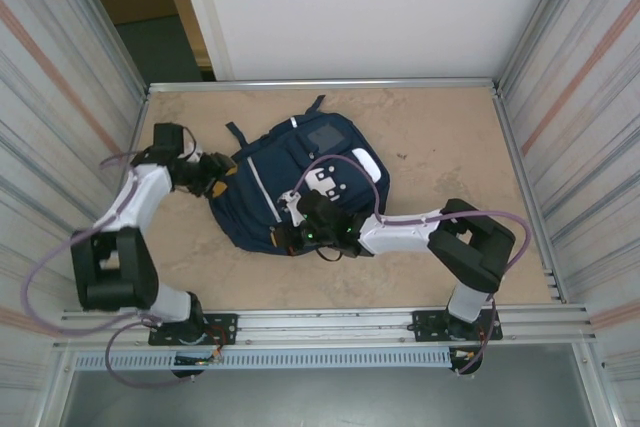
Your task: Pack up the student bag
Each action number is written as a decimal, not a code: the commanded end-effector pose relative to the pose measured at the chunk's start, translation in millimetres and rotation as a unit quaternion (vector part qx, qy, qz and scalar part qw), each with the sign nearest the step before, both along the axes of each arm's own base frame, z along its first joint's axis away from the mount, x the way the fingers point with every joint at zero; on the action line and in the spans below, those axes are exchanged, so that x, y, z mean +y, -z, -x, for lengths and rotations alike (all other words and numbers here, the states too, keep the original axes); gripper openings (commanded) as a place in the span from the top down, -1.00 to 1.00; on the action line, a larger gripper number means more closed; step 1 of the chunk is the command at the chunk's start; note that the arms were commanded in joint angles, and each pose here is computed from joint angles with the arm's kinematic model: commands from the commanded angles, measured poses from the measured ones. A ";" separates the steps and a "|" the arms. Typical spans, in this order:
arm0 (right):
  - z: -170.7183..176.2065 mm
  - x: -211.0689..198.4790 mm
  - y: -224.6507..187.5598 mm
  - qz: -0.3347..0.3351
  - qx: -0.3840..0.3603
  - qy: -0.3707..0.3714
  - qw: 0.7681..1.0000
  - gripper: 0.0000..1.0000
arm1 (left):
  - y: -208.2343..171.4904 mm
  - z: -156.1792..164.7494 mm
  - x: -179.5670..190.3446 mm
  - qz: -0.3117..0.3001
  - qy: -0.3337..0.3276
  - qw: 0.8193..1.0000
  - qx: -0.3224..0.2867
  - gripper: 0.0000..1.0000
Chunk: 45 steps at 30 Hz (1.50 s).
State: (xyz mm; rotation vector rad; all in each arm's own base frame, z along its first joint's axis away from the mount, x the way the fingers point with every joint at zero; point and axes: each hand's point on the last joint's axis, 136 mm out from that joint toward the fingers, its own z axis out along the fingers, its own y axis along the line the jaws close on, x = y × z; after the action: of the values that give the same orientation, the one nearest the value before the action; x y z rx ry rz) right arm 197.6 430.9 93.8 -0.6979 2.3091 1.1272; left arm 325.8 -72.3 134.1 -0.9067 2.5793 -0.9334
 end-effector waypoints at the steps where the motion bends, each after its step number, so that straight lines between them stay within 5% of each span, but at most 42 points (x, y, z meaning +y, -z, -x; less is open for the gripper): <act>1: 2.4 23.0 -21.2 -0.051 0.008 -0.033 0.998 1.00 | 20.7 53.5 -11.0 0.023 0.002 0.998 0.064 -0.08; 7: 12.8 25.7 -14.3 -0.045 0.013 -0.067 0.997 1.00 | 29.9 63.4 -33.7 0.054 -0.015 0.997 0.049 -0.08; 17: 23.4 29.9 -15.5 -0.048 0.002 -0.092 0.995 1.00 | 31.7 56.8 -58.0 0.036 0.008 0.998 0.046 0.31; 27: 10.3 -8.3 -6.0 -0.022 -0.003 -0.052 0.998 1.00 | 41.3 52.2 -48.8 0.007 0.010 0.999 0.051 0.98; 36: -12.2 -79.0 20.8 0.074 -0.081 0.014 0.994 1.00 | 42.0 21.8 -24.9 -0.060 0.061 0.995 0.045 1.00; 45: -35.4 -101.2 23.5 0.087 -0.093 0.094 0.987 0.89 | 35.2 12.4 -55.5 -0.024 0.131 0.991 0.014 1.00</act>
State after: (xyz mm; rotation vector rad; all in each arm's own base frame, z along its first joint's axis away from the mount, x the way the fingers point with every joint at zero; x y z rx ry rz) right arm 227.0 366.5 97.7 -0.6727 2.1578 0.9308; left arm 286.2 -148.0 92.9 -0.6785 2.8827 -1.0791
